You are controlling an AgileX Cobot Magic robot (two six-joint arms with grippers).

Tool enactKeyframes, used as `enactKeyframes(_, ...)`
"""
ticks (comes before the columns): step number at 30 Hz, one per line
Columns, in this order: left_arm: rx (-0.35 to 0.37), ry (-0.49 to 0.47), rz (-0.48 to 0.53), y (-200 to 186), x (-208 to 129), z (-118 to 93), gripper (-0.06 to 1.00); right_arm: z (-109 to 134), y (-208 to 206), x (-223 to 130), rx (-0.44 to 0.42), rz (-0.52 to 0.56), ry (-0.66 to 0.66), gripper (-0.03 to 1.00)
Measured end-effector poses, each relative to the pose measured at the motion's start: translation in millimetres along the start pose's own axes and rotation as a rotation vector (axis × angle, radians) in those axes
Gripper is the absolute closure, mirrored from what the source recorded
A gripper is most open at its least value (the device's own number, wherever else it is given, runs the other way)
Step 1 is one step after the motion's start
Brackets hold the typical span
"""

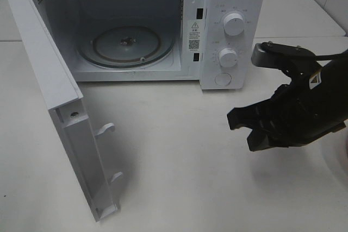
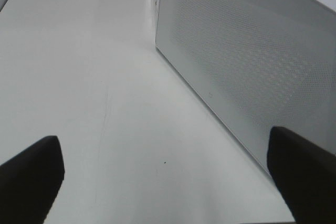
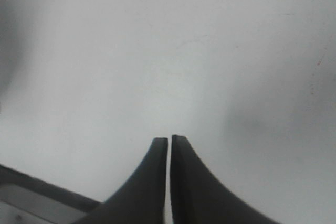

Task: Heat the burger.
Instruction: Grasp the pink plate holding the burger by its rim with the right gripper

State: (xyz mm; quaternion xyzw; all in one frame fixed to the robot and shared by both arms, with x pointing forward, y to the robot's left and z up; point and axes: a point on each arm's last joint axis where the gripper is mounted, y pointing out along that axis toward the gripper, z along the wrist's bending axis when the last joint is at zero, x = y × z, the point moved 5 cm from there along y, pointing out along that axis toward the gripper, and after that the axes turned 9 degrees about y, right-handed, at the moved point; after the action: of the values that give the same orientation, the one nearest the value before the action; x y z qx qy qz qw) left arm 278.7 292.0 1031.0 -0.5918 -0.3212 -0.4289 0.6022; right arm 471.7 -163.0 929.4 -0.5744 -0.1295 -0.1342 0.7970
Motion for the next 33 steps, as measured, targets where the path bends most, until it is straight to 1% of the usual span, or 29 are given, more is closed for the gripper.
enactKeyframes(1,0.000,0.000,0.000,0.0,0.0,0.0,-0.03,-1.4,-3.4,-1.1,-0.027,0.038,-0.109,0.91)
enactKeyframes(2,0.000,0.000,0.000,0.0,0.0,0.0,-0.03,-3.0,-5.3,-1.8,-0.043,0.057,-0.161,0.91)
enactKeyframes(3,0.000,0.000,0.000,0.0,0.0,0.0,-0.03,-3.0,-5.3,-1.8,-0.043,0.057,-0.161,0.91)
enactKeyframes(4,0.000,0.000,0.000,0.0,0.0,0.0,-0.03,-6.4,-7.9,-3.1,-0.074,0.090,-0.232,0.91)
enactKeyframes(6,0.000,0.000,0.000,0.0,0.0,0.0,-0.03,-8.4,-9.4,-3.9,-0.091,0.106,-0.256,0.91)
enactKeyframes(7,0.000,0.000,0.000,0.0,0.0,0.0,-0.03,-12.0,-11.8,-5.3,-0.116,0.136,-0.282,0.91)
enactKeyframes(9,0.000,0.000,0.000,0.0,0.0,0.0,-0.03,-14.2,-12.7,-5.3,-0.127,0.145,-0.289,0.90)
enactKeyframes(10,0.000,0.000,0.000,0.0,0.0,0.0,-0.03,-21.1,-14.9,-5.3,-0.147,0.170,-0.276,0.90)
enactKeyframes(11,0.000,0.000,0.000,0.0,0.0,0.0,-0.03,-21.1,-14.9,-5.3,-0.147,0.170,-0.276,0.90)
enactKeyframes(12,0.000,0.000,0.000,0.0,0.0,0.0,-0.03,-26.2,-16.2,-4.4,-0.161,0.178,-0.264,0.89)
enactKeyframes(13,0.000,0.000,0.000,0.0,0.0,0.0,-0.03,-36.3,-18.7,-3.1,-0.187,0.194,-0.242,0.89)
enactKeyframes(14,0.000,0.000,0.000,0.0,0.0,0.0,-0.03,-36.3,-18.7,-3.1,-0.187,0.194,-0.242,0.89)
enactKeyframes(15,0.000,0.000,0.000,0.0,0.0,0.0,-0.03,-47.0,-21.1,-1.5,-0.214,0.207,-0.219,0.88)
enactKeyframes(16,0.000,0.000,0.000,0.0,0.0,0.0,-0.03,-47.0,-21.1,-1.5,-0.214,0.207,-0.219,0.88)
enactKeyframes(19,0.000,0.000,0.000,0.0,0.0,0.0,-0.03,-70.1,-26.6,1.9,-0.273,0.227,-0.179,0.87)
enactKeyframes(20,0.000,0.000,0.000,0.0,0.0,0.0,-0.03,-70.1,-26.6,1.9,-0.273,0.227,-0.179,0.87)
enactKeyframes(21,0.000,0.000,0.000,0.0,0.0,0.0,-0.03,-80.3,-29.0,4.8,-0.297,0.222,-0.158,0.86)
enactKeyframes(22,0.000,0.000,0.000,0.0,0.0,0.0,-0.03,-80.3,-29.0,4.8,-0.297,0.222,-0.158,0.86)
enactKeyframes(24,0.000,0.000,0.000,0.0,0.0,0.0,-0.03,-96.3,-33.0,9.0,-0.334,0.213,-0.127,0.85)
enactKeyframes(25,0.000,0.000,0.000,0.0,0.0,0.0,-0.03,-96.3,-33.0,9.0,-0.334,0.213,-0.127,0.85)
enactKeyframes(26,0.000,0.000,0.000,0.0,0.0,0.0,-0.03,-105.5,-35.5,10.9,-0.353,0.208,-0.105,0.84)
enactKeyframes(27,0.000,0.000,0.000,0.0,0.0,0.0,-0.03,-105.5,-35.5,10.9,-0.353,0.208,-0.105,0.84)
enactKeyframes(29,0.000,0.000,0.000,0.0,0.0,0.0,-0.03,-119.6,-39.8,12.9,-0.384,0.204,-0.076,0.83)
enactKeyframes(30,0.000,0.000,0.000,0.0,0.0,0.0,-0.03,-119.6,-39.8,12.9,-0.384,0.204,-0.076,0.83)
enactKeyframes(32,0.000,0.000,0.000,0.0,0.0,0.0,-0.03,-130.4,-43.1,14.7,-0.406,0.197,-0.055,0.82)
enactKeyframes(33,0.000,0.000,0.000,0.0,0.0,0.0,-0.03,-130.4,-43.1,14.7,-0.406,0.197,-0.055,0.82)
